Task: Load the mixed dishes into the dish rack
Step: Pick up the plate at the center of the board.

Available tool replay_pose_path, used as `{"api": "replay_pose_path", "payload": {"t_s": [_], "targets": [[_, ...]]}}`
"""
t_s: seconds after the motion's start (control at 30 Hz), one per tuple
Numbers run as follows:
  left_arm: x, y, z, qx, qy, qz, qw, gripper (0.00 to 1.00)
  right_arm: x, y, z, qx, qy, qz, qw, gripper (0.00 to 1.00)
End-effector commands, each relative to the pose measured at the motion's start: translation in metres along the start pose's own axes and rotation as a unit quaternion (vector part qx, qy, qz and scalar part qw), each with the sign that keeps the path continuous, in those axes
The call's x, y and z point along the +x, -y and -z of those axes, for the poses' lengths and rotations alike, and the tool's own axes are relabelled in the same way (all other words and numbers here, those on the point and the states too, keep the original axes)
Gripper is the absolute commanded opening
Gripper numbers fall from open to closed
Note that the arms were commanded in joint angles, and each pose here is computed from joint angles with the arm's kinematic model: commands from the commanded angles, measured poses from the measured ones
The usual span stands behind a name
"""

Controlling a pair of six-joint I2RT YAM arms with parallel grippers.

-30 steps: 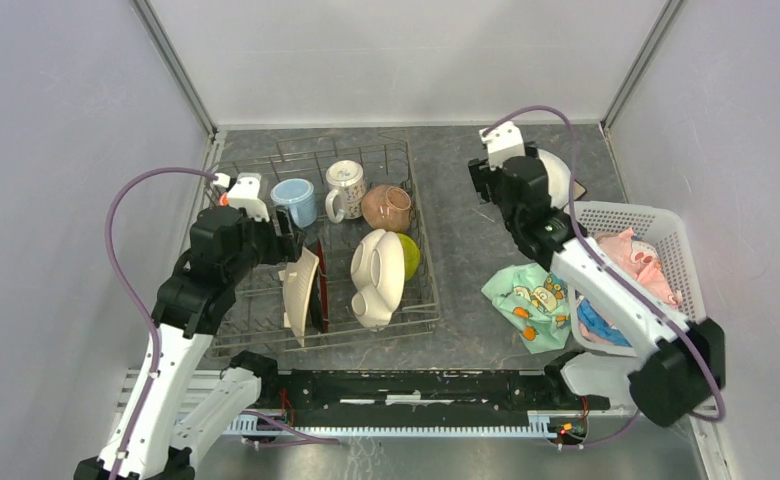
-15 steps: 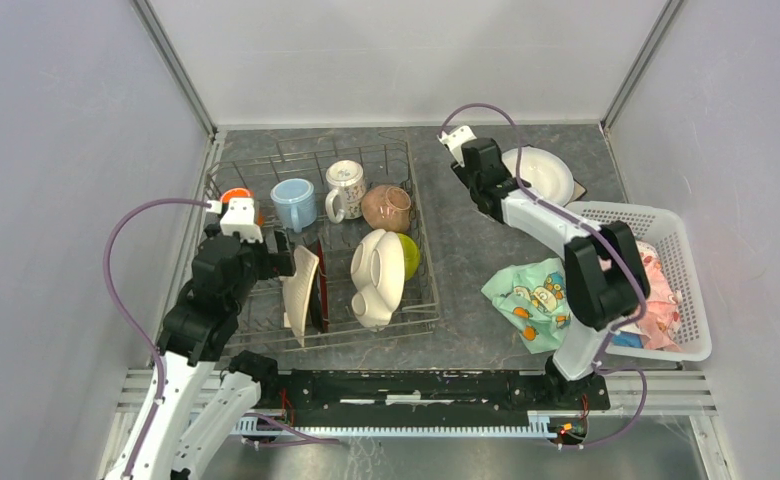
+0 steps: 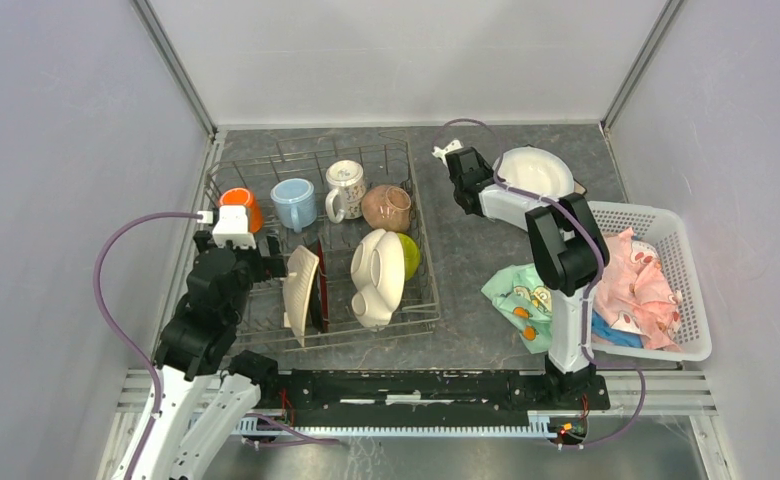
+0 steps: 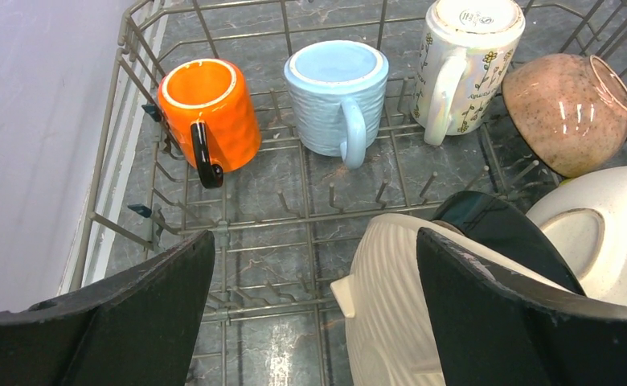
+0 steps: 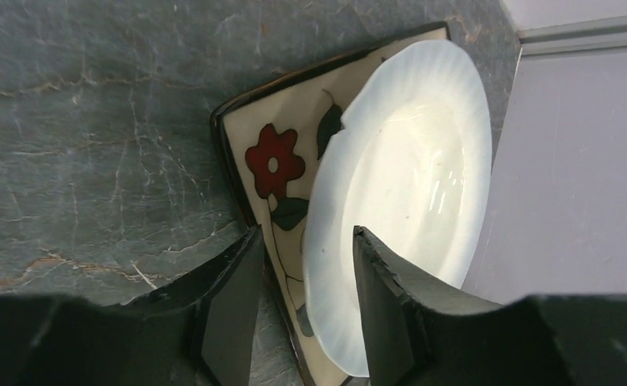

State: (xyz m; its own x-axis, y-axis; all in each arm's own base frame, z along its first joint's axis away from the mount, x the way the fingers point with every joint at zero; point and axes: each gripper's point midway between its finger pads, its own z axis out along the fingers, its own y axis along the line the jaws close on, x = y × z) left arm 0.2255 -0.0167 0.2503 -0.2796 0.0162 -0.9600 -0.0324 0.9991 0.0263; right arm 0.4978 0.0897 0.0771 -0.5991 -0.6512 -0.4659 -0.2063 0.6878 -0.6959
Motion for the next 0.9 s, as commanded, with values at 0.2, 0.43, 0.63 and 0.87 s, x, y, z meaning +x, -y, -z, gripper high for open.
{"api": "replay_pose_path", "payload": {"t_s": [0.2,0.43,0.63,0.87], "targets": [[-0.033,-0.005,0.004,-0.011,0.039,-0.020,0.999,1.00,0.026,0.008,-0.014,0.048,-0.022,0.001,0.999,0.45],[-0.037,-0.005,0.005,-0.011,0.041,-0.025,0.999,1.00,0.043,0.008,-0.021,0.054,-0.035,0.002,0.998,0.42],[-0.037,-0.005,0.005,-0.010,0.041,-0.025,0.999,1.00,0.048,0.007,-0.029,0.046,-0.038,0.002,0.998,0.39],[-0.042,-0.010,0.007,-0.023,0.045,-0.023,0.998,1.00,0.039,0.021,-0.017,0.057,-0.004,-0.008,0.998,0.17]]}}
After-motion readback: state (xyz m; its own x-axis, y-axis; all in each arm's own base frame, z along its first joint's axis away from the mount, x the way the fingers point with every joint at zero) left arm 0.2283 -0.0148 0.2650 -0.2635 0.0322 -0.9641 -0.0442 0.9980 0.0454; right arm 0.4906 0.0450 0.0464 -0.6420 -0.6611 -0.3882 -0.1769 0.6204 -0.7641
